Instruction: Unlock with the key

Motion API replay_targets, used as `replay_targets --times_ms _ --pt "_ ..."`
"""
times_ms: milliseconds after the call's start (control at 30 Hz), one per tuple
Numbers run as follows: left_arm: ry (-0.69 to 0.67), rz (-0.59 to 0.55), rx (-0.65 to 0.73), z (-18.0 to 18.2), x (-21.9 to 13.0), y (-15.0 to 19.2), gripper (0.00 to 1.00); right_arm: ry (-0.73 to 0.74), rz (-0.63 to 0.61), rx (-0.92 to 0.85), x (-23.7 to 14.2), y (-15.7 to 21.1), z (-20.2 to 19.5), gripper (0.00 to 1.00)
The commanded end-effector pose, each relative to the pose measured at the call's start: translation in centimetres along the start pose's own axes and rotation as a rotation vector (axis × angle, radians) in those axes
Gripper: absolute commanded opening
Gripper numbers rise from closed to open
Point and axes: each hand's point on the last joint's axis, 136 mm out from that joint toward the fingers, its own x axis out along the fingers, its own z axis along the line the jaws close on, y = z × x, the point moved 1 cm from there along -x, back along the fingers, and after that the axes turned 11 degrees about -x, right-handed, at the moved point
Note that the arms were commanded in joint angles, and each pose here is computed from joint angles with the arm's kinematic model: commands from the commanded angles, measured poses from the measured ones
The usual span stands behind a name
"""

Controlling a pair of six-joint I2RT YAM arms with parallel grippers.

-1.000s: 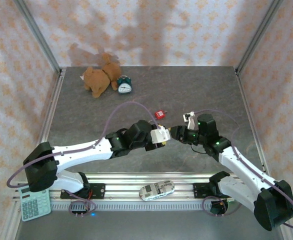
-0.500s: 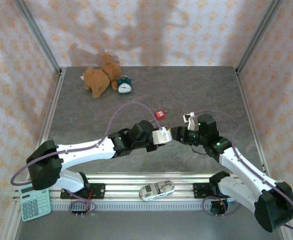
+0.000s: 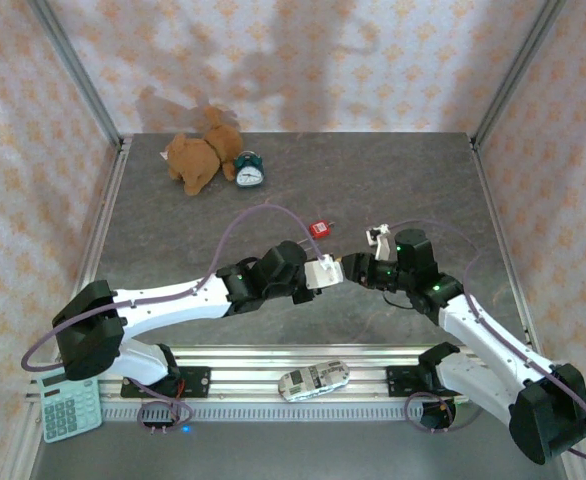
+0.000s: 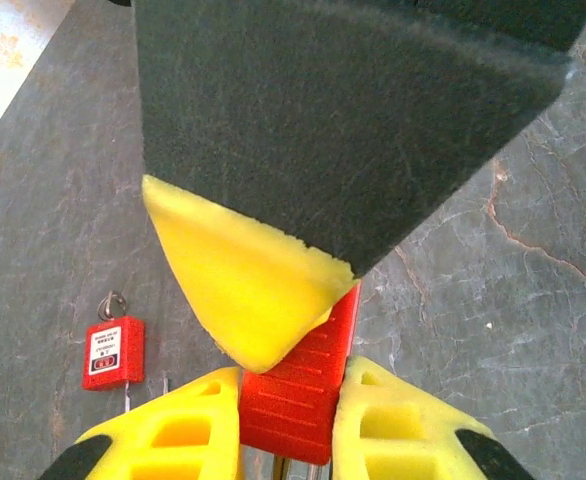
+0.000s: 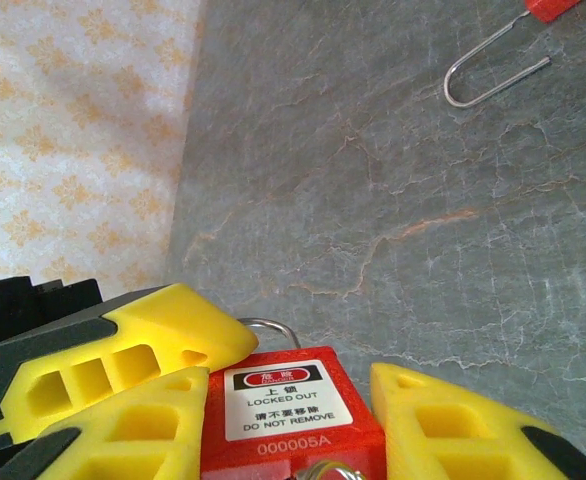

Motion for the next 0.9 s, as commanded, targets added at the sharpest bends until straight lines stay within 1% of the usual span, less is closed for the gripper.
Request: replay_targets --times_ms 0,67,167,300,367,433,500,567,667,767,867 --pt "-0.052 -0.057 0.003 0.7 -0.8 -0.9 0.1 0.015 -0.056 -0.016 -0.5 -1.7 0.8 0.45" --pt "-0.089 -0.056 0.007 1.3 -1.0 -0.7 0.09 0.065 -0.072 -0.01 -0.8 -1.9 0.3 0.54" --pt "-0.147 -0.053 0.021 2.1 -1.5 -0.2 0.09 0.145 -0.112 0.01 -1.7 -2.4 -0.6 0.62" --pt "-0.235 -0.063 0.056 3.1 -2.3 0.1 0.08 0.221 -0.163 0.041 -2.8 -3.0 -1.3 0.66" --pt "-0.295 -0.076 0.092 3.7 -2.8 0.0 0.07 0.269 -0.186 0.068 -3.3 -3.3 -2.1 0.67" --pt "-0.364 -0.083 0.148 4.0 -3.1 -0.3 0.07 0.279 -0.194 0.094 -3.4 -3.4 -2.5 0.68" --pt "-0.418 -0.088 0.215 4.0 -3.3 -0.6 0.07 0.238 -0.19 0.13 -2.9 -3.4 -2.2 0.69" --pt "-0.47 -0.094 0.271 3.9 -3.2 -0.7 0.05 0.165 -0.176 0.17 -2.1 -3.4 -1.4 0.7" --pt "-0.561 -0.111 0.341 4.0 -3.1 -1.1 0.04 0.07 -0.186 0.232 -1.3 -3.7 -0.6 0.7" --pt "-0.639 -0.137 0.405 3.9 -2.8 -1.6 0.05 0.034 -0.195 0.266 -1.1 -3.8 -0.3 0.71" --pt "-0.709 -0.134 0.457 3.9 -2.4 -2.0 0.05 -0.001 -0.198 0.286 -0.9 -3.8 0.0 0.71"
